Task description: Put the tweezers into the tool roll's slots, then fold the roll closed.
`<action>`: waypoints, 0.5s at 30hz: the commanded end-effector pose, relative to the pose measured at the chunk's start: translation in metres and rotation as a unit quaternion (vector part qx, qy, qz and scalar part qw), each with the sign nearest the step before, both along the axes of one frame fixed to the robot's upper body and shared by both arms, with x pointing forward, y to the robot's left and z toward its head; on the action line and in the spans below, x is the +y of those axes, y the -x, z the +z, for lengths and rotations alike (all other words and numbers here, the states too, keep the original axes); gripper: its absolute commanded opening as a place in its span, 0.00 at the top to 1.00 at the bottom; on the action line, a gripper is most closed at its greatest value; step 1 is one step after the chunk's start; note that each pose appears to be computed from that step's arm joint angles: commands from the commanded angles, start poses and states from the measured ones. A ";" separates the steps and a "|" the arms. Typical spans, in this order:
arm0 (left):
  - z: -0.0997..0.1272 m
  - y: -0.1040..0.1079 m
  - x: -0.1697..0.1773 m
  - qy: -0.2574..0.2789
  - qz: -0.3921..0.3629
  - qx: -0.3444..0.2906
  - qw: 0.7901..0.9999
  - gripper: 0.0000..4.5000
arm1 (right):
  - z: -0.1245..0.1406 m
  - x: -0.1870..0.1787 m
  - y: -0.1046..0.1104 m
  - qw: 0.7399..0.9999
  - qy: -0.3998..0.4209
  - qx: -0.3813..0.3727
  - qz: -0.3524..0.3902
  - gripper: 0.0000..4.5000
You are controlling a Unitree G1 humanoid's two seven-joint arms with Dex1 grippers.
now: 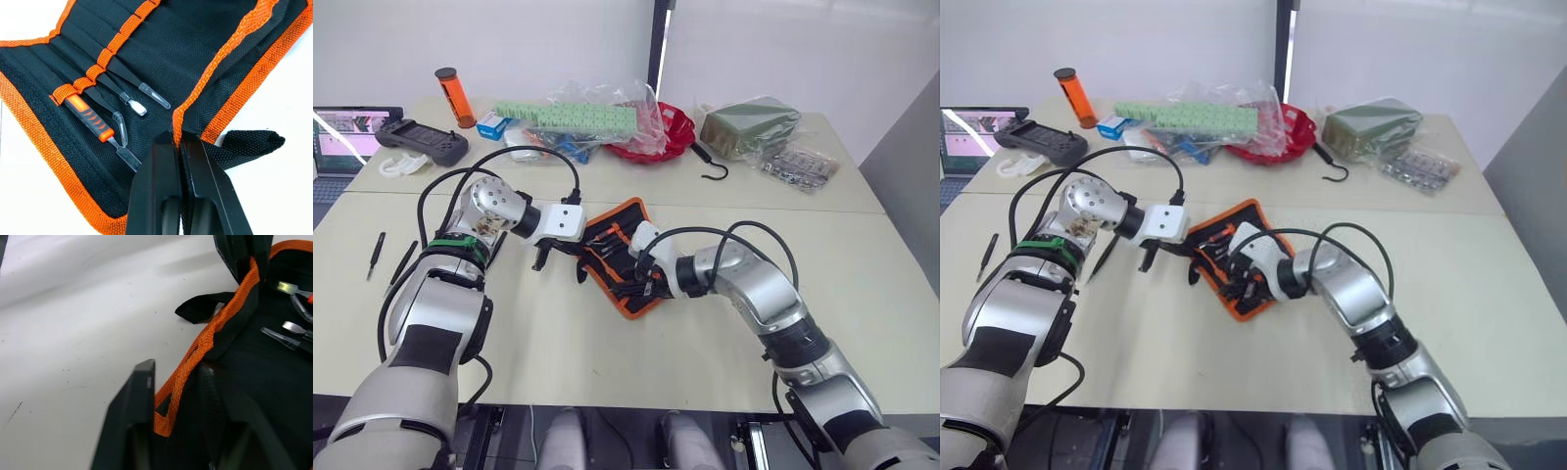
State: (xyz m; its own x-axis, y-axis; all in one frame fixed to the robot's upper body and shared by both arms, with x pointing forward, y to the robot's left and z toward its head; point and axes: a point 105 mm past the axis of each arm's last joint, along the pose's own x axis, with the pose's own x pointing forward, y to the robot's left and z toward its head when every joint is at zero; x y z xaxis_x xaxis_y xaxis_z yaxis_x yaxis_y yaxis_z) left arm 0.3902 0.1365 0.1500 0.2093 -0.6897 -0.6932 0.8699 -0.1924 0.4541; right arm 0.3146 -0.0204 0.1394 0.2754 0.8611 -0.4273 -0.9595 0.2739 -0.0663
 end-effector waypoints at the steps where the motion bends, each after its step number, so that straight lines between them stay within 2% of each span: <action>1: 0.017 -0.005 -0.002 0.016 0.003 -0.022 1.000 1.00 | 0.020 -0.002 0.002 0.999 -0.040 -0.021 -0.017 0.50; 6: 0.019 -0.004 0.000 0.019 0.005 -0.016 1.000 1.00 | 0.016 -0.009 -0.001 0.995 -0.055 -0.007 -0.083 0.50; 7: 0.019 -0.004 0.000 0.018 0.005 -0.016 1.000 1.00 | 0.014 -0.010 -0.001 0.995 -0.054 -0.004 -0.087 0.62; 12: 0.015 -0.001 -0.003 0.014 -0.010 -0.011 1.000 1.00 | 0.011 -0.003 0.006 0.994 -0.065 0.018 -0.091 0.98; 15: 0.013 0.000 -0.003 0.005 -0.018 -0.015 1.000 1.00 | 0.008 0.000 0.010 0.994 -0.063 0.029 -0.088 0.99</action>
